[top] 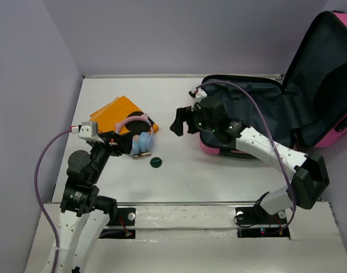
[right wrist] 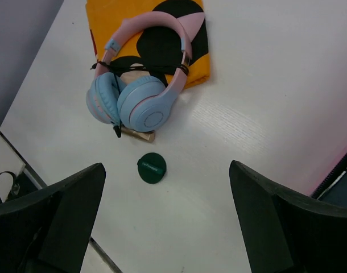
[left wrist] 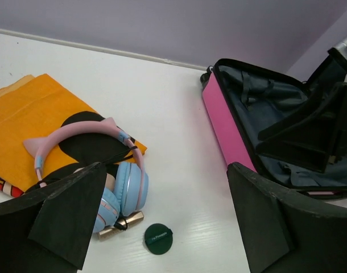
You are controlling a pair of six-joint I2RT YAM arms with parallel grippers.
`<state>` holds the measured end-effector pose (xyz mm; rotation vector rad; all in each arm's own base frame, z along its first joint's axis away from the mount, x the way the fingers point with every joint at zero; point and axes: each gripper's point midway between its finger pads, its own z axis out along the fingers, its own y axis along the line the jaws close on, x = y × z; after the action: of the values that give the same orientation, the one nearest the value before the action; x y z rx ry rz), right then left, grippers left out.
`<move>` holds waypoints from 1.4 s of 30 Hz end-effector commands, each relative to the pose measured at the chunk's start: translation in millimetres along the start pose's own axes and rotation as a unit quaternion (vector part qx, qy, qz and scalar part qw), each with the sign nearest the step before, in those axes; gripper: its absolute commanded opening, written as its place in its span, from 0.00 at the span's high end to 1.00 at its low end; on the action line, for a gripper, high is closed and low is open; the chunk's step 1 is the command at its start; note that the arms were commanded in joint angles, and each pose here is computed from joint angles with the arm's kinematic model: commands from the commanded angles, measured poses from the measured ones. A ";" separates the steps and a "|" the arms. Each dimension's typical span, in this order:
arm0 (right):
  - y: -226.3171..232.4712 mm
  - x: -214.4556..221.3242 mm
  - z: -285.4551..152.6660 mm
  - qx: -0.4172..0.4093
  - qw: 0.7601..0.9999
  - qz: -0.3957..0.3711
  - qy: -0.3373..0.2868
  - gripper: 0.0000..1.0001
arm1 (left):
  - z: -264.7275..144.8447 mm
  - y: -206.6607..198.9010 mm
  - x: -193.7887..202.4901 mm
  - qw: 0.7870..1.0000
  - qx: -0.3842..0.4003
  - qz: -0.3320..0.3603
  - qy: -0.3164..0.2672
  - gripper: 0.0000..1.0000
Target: Pack the luggage
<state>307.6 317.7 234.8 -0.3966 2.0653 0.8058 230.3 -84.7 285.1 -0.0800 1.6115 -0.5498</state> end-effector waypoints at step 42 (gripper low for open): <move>12.8 58.0 206.6 0.022 0.985 0.158 0.068 0.90 | -10.5 -8.0 -27.5 0.999 0.008 0.010 -0.044 0.01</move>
<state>390.9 453.4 52.0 -0.0977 2.4325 0.8594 227.5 -77.3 285.5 -0.1023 1.6021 -0.5178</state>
